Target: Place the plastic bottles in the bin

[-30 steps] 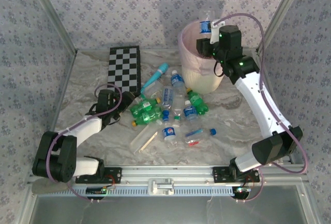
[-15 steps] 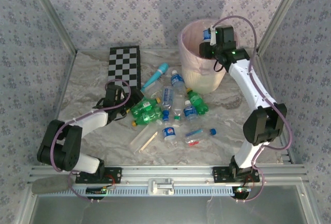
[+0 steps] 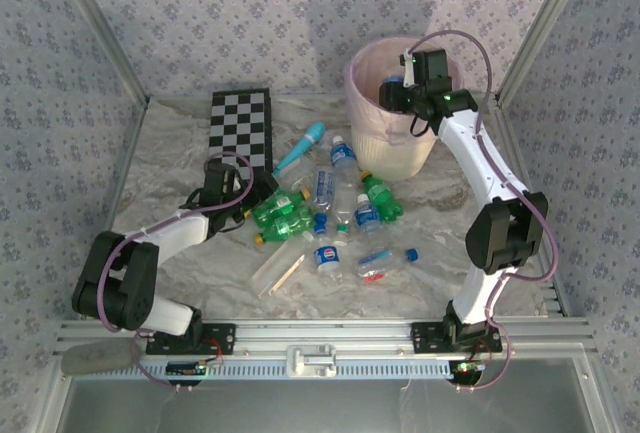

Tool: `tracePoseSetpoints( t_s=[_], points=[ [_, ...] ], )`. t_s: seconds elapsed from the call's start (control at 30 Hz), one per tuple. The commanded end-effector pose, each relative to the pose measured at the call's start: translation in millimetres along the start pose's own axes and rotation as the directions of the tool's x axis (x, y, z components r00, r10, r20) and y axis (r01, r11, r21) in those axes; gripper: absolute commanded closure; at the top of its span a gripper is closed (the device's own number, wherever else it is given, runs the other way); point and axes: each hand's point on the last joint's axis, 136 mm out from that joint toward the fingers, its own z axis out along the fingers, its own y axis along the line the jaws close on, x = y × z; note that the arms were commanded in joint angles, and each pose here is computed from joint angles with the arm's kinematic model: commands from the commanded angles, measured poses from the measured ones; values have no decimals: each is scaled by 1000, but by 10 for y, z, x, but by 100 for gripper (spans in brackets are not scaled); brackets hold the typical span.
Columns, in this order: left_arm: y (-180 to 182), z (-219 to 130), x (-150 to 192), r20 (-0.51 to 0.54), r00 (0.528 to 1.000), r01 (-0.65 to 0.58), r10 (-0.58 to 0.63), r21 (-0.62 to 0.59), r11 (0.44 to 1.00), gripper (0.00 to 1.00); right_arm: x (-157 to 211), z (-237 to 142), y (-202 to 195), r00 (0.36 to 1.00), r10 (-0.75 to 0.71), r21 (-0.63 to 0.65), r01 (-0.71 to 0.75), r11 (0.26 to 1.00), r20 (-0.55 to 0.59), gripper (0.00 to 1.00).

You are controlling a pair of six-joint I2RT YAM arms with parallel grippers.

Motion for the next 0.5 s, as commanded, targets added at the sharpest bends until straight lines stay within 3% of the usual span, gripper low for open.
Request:
tracePoseSetpoints(
  t_s=[0.0,0.2,0.33,0.47],
  points=[
    [-107,-52,-49,16,1000,-27,27,17,999,0,-195,-141,41,999,0,-13,1,1000,48,27],
    [-113,-90,-75,34,999,-30,29,15,999,0,-351,-243,63,996,-4,-19,6,1000,87,15],
    [-141,-148,-98,42,998,-57,56,10,998,0,-547,-446,96,991,-10,-27,14,1000,136,0],
    [-209,-286,-162,74,993,-98,97,7,995,0,-723,-776,152,978,-10,-42,19,999,208,0]
  ],
)
